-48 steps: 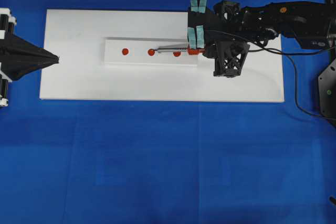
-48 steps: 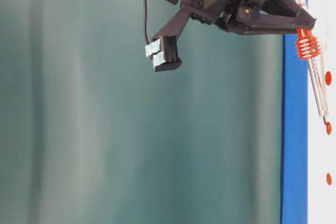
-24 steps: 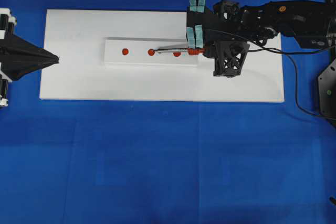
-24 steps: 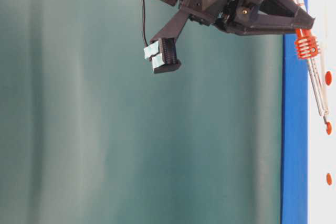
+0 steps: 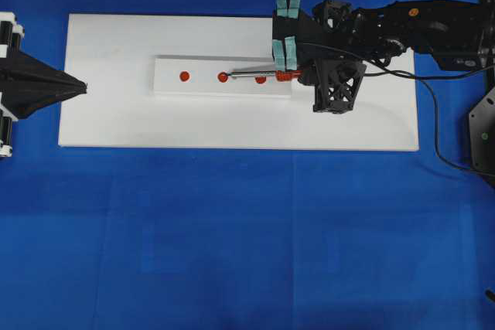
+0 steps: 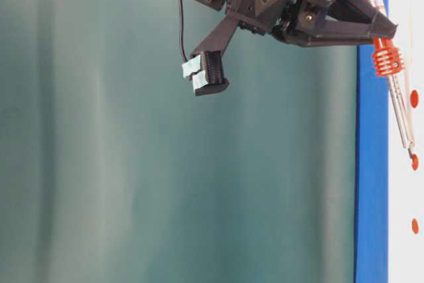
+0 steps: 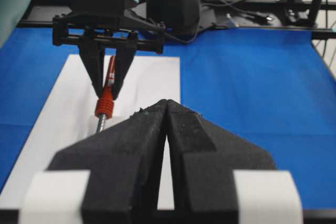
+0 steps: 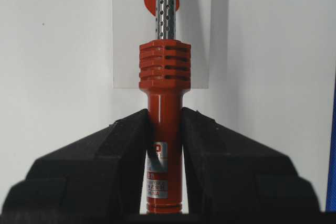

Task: Touch the tip of the soldering iron to the mark.
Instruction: 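Lower the iron tip onto the middle red dot, then lift the iron up and back toward the right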

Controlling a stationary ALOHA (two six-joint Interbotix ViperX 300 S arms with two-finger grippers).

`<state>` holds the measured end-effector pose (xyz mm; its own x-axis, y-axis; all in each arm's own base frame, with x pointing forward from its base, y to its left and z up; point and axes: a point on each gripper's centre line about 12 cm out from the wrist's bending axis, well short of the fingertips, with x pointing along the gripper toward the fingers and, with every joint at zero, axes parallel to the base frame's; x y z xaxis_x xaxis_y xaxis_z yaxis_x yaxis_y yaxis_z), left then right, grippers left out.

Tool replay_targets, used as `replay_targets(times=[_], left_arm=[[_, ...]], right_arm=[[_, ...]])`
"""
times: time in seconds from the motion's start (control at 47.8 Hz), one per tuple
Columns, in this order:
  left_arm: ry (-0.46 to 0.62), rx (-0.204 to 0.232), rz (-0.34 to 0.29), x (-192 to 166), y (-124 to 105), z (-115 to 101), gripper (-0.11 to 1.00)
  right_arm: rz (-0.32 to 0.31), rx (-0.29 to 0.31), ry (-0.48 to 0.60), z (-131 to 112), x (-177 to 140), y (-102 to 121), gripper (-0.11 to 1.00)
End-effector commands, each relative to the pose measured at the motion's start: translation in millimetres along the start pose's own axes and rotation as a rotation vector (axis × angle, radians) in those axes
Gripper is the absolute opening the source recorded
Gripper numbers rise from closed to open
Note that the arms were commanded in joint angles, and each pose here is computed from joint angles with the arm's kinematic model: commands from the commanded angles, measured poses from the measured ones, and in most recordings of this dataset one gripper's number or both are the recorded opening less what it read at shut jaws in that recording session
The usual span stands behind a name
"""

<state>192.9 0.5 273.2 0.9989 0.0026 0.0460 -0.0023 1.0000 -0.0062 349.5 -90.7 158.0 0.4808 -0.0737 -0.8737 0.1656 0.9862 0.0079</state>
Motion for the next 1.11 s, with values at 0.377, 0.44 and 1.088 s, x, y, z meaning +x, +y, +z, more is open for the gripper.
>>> replay_targets(times=[0.377, 0.44, 1.088], left_arm=[[-0.014, 0.0, -0.002, 1.4, -0.4, 3.9, 0.0], [-0.014, 0.001, -0.002, 1.4, -0.4, 3.9, 0.0], [-0.015, -0.002, -0.002, 1.6, -0.3, 4.5, 0.0]], right_arm=[[-0.002, -0.005, -0.066, 20.0, -28.5, 0.3, 0.06], [-0.001, -0.007, -0.082, 24.8, -39.6, 0.9, 0.06], [-0.078, -0.07, -0.143, 51.4, -107.5, -4.5, 0.06]])
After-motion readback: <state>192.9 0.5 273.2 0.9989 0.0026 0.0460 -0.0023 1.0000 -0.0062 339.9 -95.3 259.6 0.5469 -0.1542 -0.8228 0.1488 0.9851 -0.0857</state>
